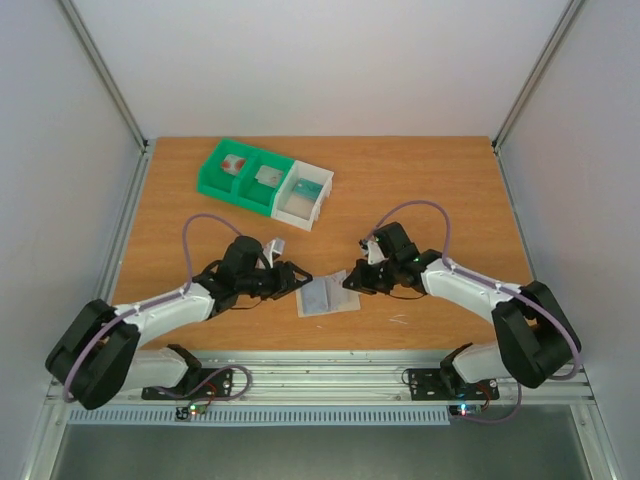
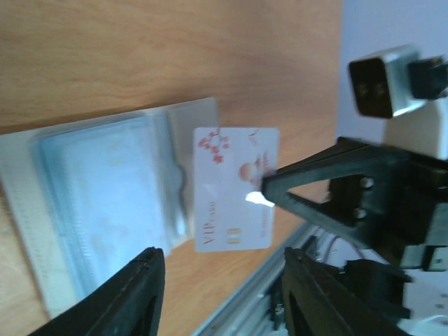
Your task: Take the credit cards out of the card holder
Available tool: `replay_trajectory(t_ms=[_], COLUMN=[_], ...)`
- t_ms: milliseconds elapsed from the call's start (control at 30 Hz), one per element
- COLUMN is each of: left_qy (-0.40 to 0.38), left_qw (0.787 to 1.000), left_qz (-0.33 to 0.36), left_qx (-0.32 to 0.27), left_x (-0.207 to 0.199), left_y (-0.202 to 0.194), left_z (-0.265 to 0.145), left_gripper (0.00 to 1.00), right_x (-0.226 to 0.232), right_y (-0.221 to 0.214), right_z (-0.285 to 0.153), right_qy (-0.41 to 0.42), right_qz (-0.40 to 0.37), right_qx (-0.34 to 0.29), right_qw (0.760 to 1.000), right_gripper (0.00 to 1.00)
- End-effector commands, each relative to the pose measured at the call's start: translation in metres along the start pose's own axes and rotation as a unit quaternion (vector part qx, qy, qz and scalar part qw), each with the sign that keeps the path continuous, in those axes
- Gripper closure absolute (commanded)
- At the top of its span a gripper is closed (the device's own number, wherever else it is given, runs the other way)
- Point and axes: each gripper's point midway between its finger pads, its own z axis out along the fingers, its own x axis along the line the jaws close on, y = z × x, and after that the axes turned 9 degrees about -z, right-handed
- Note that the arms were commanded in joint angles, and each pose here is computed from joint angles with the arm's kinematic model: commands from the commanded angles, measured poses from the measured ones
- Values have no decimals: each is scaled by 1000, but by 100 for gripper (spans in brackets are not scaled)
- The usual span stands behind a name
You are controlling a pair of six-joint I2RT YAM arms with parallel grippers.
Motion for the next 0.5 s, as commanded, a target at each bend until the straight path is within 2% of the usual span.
replay_trajectory(t_ms=[0, 200, 467], left_qy=[-38, -95, -151], left_qw=[999, 995, 988], left_qz=[6, -12, -9], left_qx=[-6, -10, -15], left_x=[-32, -53, -79], left_y=[0, -2, -6], left_z=[-14, -24, -37], left_gripper=[50, 46, 49], right_x=[31, 71, 108], right_y=[16, 25, 34], right_z=[-22, -48, -80], right_qy=[42, 118, 193], right_qz=[-8, -6, -1], right_qx=[-28, -61, -106], right_qw=[999, 991, 975], right_gripper=[99, 99, 99])
